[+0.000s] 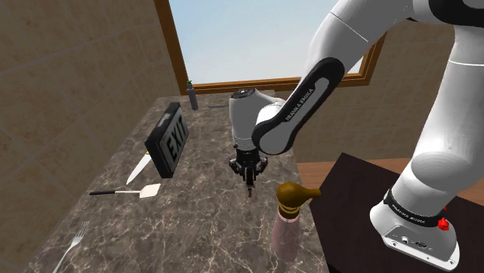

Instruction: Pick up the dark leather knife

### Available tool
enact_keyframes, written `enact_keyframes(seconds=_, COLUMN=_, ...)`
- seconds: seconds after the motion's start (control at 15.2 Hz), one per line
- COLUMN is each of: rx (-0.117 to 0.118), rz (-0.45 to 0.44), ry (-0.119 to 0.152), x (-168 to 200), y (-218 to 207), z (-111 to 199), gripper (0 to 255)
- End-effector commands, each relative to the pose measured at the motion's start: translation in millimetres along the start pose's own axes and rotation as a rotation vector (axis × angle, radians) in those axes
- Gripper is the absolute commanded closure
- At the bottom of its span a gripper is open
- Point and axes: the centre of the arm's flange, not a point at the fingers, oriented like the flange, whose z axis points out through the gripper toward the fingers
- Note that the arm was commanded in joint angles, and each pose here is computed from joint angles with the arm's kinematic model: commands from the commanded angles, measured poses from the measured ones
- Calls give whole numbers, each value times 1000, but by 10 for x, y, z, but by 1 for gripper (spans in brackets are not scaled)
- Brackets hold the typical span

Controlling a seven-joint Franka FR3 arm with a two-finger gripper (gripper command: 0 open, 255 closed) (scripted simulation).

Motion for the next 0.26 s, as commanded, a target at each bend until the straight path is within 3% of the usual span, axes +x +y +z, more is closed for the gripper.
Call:
enact_keyframes(seconds=0.0, rx=0, rz=0, ry=0, x=-8, y=1, z=-112, gripper=255)
enact_keyframes(seconds=0.2, rx=0, rz=0, ry=0, x=-9, y=2, z=-172, gripper=255)
